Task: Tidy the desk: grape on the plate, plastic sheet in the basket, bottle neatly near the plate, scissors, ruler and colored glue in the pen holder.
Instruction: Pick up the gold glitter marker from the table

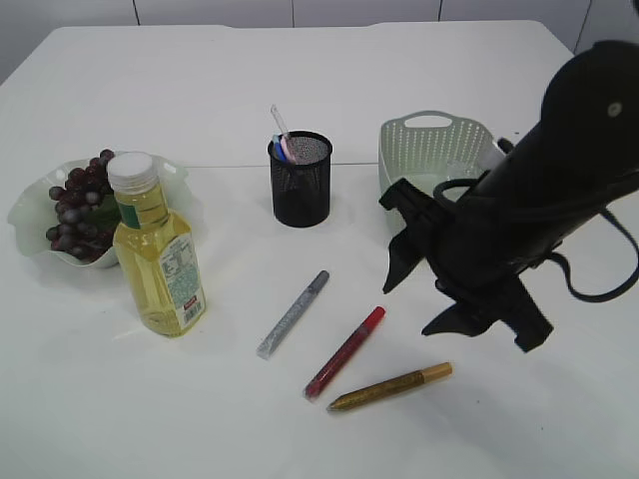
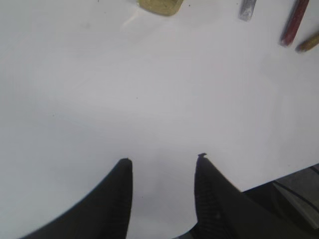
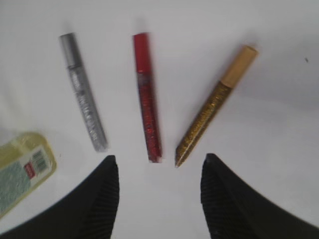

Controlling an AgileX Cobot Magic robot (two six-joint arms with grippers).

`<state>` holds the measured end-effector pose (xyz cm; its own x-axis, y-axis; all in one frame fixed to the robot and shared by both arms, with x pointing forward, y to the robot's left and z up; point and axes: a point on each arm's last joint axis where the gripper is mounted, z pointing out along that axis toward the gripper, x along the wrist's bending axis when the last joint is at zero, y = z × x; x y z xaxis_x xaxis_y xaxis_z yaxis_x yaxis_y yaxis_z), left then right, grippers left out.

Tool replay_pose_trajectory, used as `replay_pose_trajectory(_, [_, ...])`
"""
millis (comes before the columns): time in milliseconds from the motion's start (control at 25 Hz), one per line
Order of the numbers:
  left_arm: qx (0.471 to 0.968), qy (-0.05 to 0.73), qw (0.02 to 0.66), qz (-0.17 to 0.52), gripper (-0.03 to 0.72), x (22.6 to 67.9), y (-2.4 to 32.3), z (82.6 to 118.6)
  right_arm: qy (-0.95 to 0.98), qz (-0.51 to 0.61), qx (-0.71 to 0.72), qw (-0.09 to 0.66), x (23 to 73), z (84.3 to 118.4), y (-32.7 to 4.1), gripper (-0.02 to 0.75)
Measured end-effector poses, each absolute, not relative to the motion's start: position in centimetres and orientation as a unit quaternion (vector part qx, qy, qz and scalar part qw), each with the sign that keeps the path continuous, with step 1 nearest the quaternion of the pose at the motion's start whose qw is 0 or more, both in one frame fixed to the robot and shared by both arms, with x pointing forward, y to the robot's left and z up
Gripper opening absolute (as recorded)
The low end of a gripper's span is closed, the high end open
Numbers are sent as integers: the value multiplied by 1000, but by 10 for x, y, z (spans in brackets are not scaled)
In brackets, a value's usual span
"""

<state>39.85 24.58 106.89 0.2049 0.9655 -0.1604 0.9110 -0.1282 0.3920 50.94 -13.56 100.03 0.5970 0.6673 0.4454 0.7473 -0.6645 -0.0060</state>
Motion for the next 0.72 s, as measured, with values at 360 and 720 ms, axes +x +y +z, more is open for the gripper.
replay_pose_trajectory(360, [739,627,234,74,307,403,243,1071,-238,-103,-959,112,518,949,-129,391])
replay_pose_trajectory(720, [738,626,239,78,307,404,243,1072,-225,-87,-965,106,524,925,-127,391])
